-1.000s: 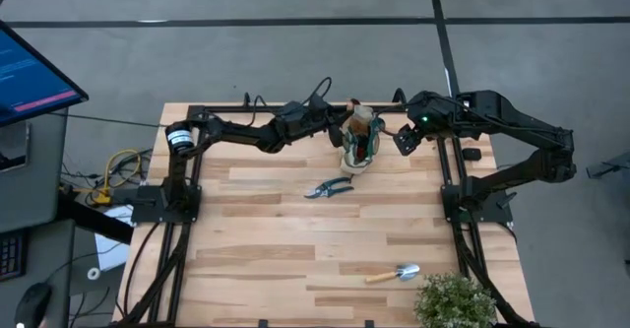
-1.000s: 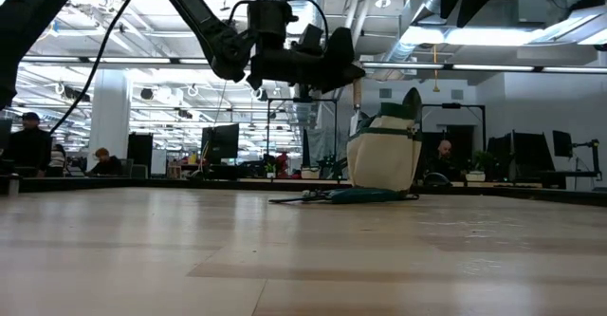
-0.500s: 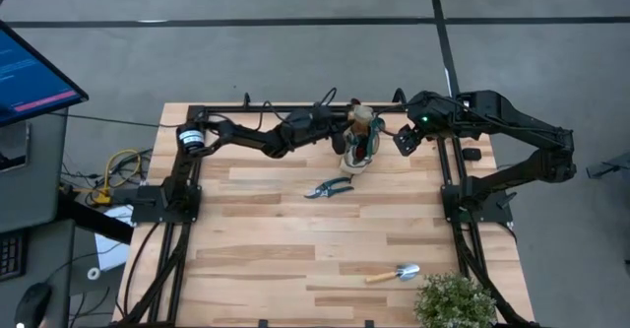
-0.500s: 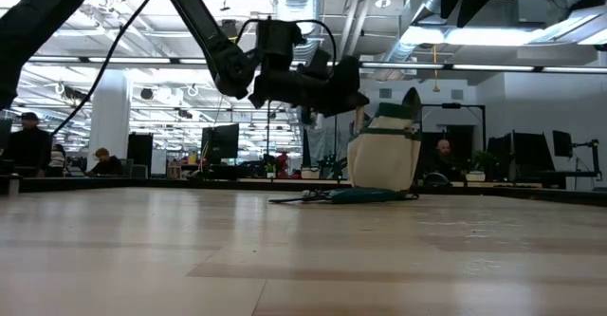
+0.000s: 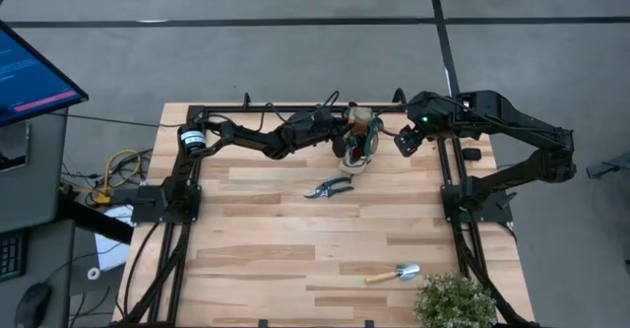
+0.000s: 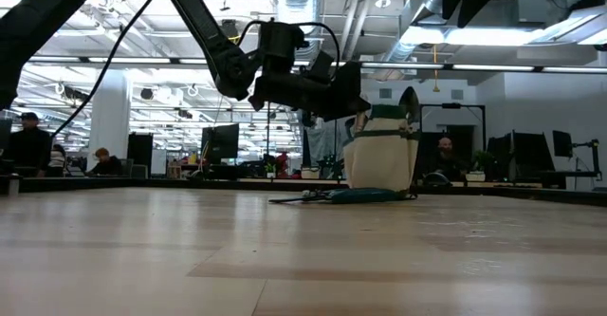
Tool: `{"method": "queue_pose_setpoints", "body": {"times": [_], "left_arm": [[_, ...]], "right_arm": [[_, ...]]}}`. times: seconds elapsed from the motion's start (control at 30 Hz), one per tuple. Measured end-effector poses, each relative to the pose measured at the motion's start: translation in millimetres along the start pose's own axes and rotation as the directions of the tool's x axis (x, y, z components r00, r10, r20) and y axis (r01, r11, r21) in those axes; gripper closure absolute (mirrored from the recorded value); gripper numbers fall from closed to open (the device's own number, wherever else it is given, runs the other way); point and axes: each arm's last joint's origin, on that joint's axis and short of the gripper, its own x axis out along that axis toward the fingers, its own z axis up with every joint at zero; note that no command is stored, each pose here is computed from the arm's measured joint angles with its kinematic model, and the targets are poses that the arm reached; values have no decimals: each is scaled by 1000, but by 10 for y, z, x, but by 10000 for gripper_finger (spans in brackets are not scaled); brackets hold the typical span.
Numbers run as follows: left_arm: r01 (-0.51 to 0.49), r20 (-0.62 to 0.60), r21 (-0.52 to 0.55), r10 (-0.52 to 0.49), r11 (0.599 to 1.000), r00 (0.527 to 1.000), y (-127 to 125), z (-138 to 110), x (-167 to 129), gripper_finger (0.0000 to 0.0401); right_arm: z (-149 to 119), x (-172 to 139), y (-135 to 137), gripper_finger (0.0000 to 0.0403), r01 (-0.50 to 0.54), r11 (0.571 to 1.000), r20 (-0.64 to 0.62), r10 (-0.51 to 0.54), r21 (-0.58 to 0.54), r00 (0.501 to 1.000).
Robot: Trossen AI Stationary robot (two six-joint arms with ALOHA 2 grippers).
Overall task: Pick & Place Garden tools in Gardening bag
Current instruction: Put the trowel into the side pocket of the gardening bag
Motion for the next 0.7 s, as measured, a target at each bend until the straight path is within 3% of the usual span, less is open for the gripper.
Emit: {"method": "queue_pose_setpoints", "body": {"times": [0.2,0.37,0.6,0.7], "left_arm": [[1,-1,20,-1,1000,1000,-11,110,-33,335],[1,11,59,-2,998,1000,-23,255,-103,322],[3,-60,50,0,999,998,-15,33,-228,334],[9,-70,49,-6,999,998,-37,-1,-248,319]], "right_arm": [[0,0,0,164,0,1000,0,0,-7,1000],[1,0,0,164,1,1000,1,0,-22,1000],[1,0,0,164,0,1000,1,0,-22,1000],[1,0,0,164,0,1000,2,0,-22,1000]]}}
